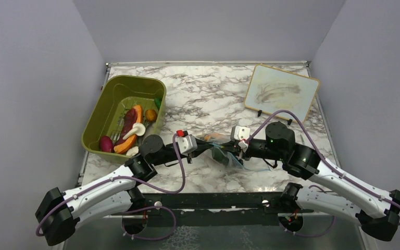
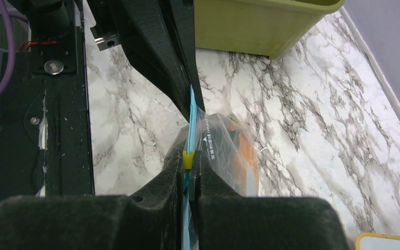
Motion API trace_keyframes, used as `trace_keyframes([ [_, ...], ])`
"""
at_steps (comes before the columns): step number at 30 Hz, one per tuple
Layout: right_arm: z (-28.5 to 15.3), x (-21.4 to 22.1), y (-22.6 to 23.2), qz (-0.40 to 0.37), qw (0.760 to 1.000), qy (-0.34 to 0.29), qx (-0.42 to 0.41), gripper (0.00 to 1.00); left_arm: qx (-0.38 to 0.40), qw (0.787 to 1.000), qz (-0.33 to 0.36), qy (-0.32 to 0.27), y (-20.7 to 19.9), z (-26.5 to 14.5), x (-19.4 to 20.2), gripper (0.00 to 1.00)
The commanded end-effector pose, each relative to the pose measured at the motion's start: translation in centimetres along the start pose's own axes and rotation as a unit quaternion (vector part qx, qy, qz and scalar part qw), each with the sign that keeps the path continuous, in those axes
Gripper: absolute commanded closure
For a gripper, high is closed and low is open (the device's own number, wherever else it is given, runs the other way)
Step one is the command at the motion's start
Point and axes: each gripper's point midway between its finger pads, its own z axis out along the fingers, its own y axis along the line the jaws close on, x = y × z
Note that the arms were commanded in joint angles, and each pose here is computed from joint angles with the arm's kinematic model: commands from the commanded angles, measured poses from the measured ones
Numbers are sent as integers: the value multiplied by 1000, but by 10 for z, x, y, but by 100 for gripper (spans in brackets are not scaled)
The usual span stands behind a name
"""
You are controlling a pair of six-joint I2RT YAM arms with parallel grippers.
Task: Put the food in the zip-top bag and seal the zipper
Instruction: Zip the zipper food storage bag at the center of the board.
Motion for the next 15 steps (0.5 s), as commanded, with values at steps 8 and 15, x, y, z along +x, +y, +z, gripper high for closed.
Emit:
trace_keyframes([
  [8, -5, -13, 11, -13, 999, -10, -40, 99, 49, 996, 72, -26, -10, -8, -29, 61],
  [15, -2, -26, 15, -21, 997, -32, -63, 99, 124, 987, 98, 20, -27, -8, -25, 49],
])
